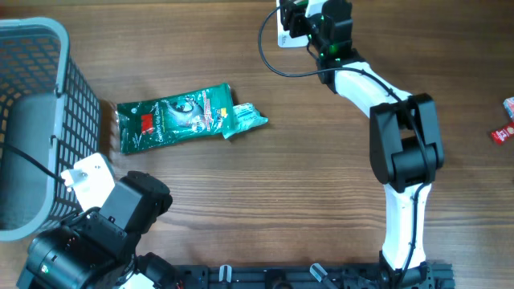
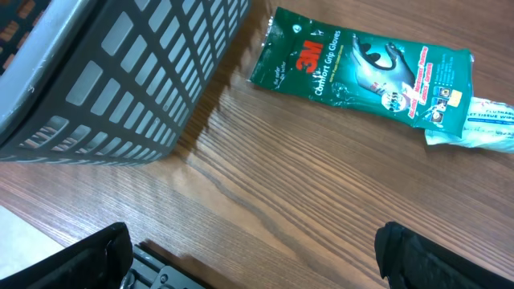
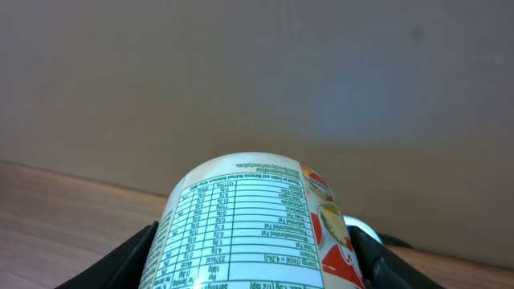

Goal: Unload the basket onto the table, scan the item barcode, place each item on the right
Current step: 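Lift the jar up to the white scanner with the right gripper, then carry the jar off the table to the right and release it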

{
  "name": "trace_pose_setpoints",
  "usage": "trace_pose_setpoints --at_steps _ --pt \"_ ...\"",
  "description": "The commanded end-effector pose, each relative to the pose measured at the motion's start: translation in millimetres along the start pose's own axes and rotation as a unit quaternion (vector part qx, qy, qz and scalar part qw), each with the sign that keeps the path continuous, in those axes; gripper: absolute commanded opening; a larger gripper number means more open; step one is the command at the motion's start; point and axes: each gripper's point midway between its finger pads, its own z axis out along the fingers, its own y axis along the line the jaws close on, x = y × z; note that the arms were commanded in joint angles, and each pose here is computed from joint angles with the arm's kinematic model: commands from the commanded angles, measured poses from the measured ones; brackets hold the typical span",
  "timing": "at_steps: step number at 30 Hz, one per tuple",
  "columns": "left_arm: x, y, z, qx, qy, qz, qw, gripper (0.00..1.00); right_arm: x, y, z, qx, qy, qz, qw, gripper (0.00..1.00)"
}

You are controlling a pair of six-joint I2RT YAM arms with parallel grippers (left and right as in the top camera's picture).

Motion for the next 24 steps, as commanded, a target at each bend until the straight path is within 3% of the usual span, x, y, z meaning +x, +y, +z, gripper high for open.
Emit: trace_pose_setpoints --at_steps 1,10,16,21,24 --pt "-2 3 0 -0.006 -0.007 -0.012 1.000 1.00 0 -2 10 0.010 -0.009 0.015 1.000 0.61" --pt "-2 3 0 -0.006 -0.007 -0.012 1.000 1.00 -21 -24 2 0.047 0.024 0.007 0.999 0.59" --pt "-2 3 0 -0.006 -0.007 -0.012 1.000 1.00 -88 -120 -76 0.140 0.068 0.037 0.987 0.59" --pt "-2 3 0 -0.006 -0.007 -0.012 1.000 1.00 -43 -243 -186 0.268 0.203 0.120 0.934 0.59" --pt "-2 3 0 -0.006 -0.007 -0.012 1.000 1.00 21 -299 -262 0.333 0.305 0.204 0.869 0.58"
